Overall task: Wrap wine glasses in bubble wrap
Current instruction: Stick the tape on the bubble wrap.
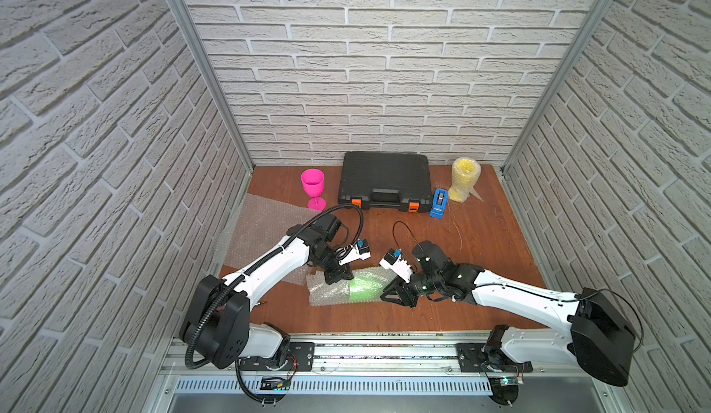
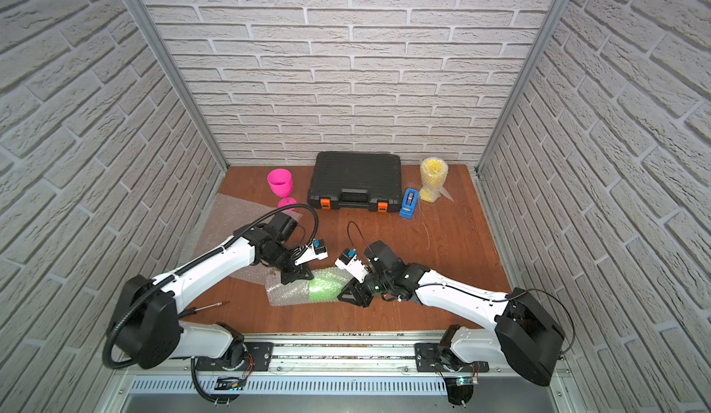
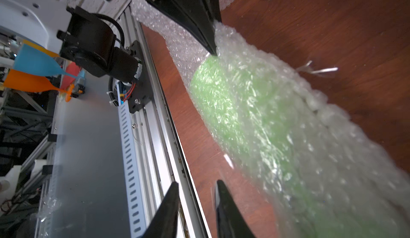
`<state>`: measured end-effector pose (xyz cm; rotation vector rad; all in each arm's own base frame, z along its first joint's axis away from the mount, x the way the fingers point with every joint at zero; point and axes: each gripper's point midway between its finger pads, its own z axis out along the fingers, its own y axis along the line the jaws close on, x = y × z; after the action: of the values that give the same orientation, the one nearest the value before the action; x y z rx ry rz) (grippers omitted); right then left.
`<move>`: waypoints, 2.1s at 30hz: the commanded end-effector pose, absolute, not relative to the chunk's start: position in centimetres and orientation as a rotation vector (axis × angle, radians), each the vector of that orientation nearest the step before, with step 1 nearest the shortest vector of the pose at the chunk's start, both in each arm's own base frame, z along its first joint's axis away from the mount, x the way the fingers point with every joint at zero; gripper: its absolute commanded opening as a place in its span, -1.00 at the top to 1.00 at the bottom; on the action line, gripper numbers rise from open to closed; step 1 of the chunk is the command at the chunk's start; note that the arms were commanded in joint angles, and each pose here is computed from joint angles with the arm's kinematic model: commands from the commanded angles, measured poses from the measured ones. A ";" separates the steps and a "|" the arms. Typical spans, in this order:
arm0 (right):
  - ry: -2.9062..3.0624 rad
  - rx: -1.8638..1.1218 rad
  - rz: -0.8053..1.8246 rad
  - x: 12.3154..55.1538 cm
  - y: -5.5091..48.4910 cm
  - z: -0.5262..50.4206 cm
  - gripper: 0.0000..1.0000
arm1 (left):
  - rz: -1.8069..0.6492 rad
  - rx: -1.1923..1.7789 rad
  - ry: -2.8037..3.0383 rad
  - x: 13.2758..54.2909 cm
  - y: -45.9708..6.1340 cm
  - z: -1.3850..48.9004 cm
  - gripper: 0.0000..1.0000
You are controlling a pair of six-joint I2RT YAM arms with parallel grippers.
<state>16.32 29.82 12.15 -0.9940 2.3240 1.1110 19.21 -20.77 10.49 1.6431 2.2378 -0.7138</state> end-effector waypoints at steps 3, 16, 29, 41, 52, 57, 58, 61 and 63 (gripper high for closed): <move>2.262 -0.975 1.166 16.8 30.9 15.6 0.94 | -0.738 1.633 2.222 19.1 -20.9 10.9 1.00; 2.477 -0.945 1.458 11.6 30.2 16.1 0.94 | -0.737 1.638 2.206 19.1 -21.0 11.2 1.00; 2.527 -0.896 1.393 14.9 33.5 14.3 0.94 | -0.739 1.708 2.150 18.0 -21.3 11.2 1.00; 2.464 -0.704 1.283 20.7 32.6 15.3 0.94 | -0.746 1.759 2.068 16.9 -21.6 11.4 1.00; 2.465 -0.642 1.316 21.8 32.3 14.8 0.94 | -0.743 1.764 2.027 16.9 -21.9 11.8 1.00; 2.496 -0.578 1.241 22.9 31.8 13.8 0.94 | -0.730 1.787 2.001 16.5 -21.9 11.7 1.00; 2.506 -0.559 1.225 23.2 31.7 13.6 0.94 | -0.725 1.793 2.001 16.5 -21.9 11.6 1.00; 2.534 -0.526 1.211 23.5 31.6 12.9 0.94 | -0.723 1.802 2.004 16.3 -22.0 11.4 1.00; 2.550 -0.513 1.201 23.6 31.5 12.4 0.94 | -0.719 1.808 2.004 16.2 -22.0 11.4 1.00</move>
<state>22.48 31.49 12.42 -0.5567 2.5670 1.2255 16.57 -21.75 11.32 1.7863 2.0471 -0.7128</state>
